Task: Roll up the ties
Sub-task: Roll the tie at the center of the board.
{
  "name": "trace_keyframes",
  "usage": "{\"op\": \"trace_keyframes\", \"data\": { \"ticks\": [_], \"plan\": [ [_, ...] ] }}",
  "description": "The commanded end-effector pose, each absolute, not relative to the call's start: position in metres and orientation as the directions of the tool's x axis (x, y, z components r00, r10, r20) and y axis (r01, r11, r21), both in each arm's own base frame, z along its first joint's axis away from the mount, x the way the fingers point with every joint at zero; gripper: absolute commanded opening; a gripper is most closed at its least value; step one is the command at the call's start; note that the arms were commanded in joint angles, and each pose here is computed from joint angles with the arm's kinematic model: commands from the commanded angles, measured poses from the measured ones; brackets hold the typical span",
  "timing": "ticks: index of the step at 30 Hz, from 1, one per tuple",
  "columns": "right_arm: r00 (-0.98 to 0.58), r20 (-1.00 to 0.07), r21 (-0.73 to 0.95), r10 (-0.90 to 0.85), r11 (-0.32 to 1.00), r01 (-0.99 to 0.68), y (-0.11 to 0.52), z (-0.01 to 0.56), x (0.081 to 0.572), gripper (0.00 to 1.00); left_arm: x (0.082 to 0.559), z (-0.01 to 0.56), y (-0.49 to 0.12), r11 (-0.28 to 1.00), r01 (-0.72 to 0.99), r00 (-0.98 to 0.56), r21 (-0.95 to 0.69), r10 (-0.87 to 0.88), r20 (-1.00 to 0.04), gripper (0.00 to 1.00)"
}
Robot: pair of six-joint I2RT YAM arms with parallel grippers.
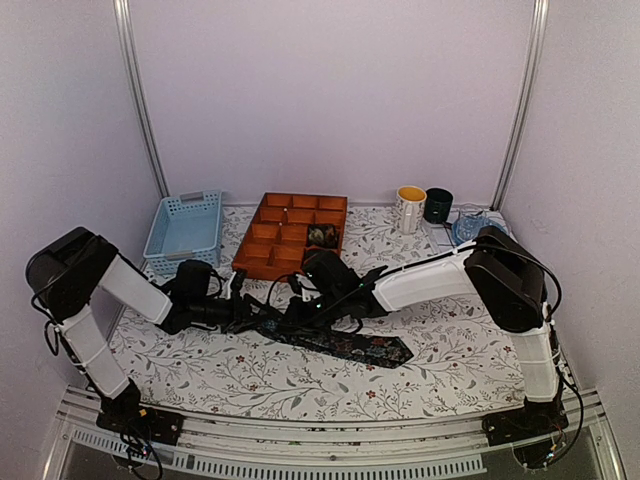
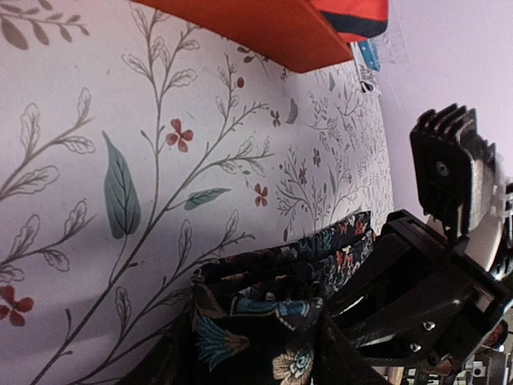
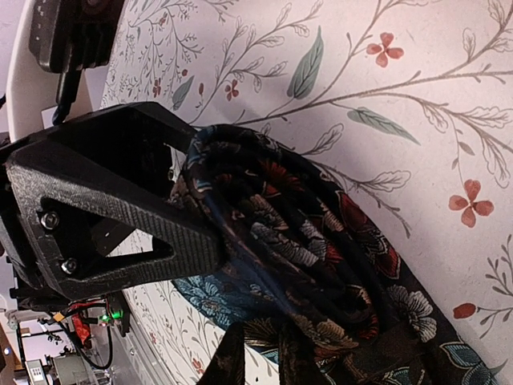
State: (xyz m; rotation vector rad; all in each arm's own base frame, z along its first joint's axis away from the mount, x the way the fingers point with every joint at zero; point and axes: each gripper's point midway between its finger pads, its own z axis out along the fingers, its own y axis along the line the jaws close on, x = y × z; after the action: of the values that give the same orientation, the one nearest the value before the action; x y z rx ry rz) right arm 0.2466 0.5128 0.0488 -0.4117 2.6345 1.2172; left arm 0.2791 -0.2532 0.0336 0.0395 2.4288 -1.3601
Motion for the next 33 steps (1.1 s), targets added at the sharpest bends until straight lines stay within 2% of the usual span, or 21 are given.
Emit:
{"op": "trace_keyframes", "data": {
  "ticks": [1,4,9,15,18,21,26,33],
  "plan": [
    [-0.959,-0.232,0.658,-0.166,0.699,-0.28,0.495,-0.002,0.246,0.16,0.28,0.041,-0.262,0.512,0.231,-0.93,-0.828,-0.133,-0.342,0.39],
    [-0.959,-0.228,0.67,-0.17,0.687,-0.281,0.496,0.004,0.244,0.16,0.281,0.042,-0.26,0.519,0.228,-0.927,-0.824,-0.142,-0.346,0.28],
    [-0.951,-0.256,0.726,-0.174,0.615,-0.308,0.504,0.048,0.239,0.18,0.286,0.041,-0.255,0.578,0.226,-0.917,-0.785,-0.145,-0.371,0.2],
    [-0.91,-0.383,0.767,-0.16,0.493,-0.41,0.499,0.147,0.233,0.24,0.293,0.045,-0.244,0.707,0.239,-0.889,-0.666,-0.117,-0.443,0.17],
    [-0.876,-0.469,0.739,-0.115,0.491,-0.461,0.481,0.191,0.233,0.26,0.296,0.049,-0.237,0.772,0.239,-0.868,-0.589,-0.101,-0.486,0.17],
    [-0.842,-0.533,0.699,-0.082,0.517,-0.493,0.458,0.21,0.23,0.29,0.297,0.053,-0.23,0.826,0.236,-0.85,-0.512,-0.08,-0.521,0.17],
    [-0.82,-0.572,0.64,-0.026,0.61,-0.466,0.413,0.2,0.228,0.32,0.298,0.054,-0.22,0.91,0.228,-0.825,-0.346,-0.009,-0.565,0.15],
    [-0.854,-0.52,0.598,-0.003,0.713,-0.366,0.374,0.147,0.22,0.32,0.302,0.065,-0.209,0.976,0.197,-0.792,-0.096,0.1,-0.603,0.13]
  ]
}}
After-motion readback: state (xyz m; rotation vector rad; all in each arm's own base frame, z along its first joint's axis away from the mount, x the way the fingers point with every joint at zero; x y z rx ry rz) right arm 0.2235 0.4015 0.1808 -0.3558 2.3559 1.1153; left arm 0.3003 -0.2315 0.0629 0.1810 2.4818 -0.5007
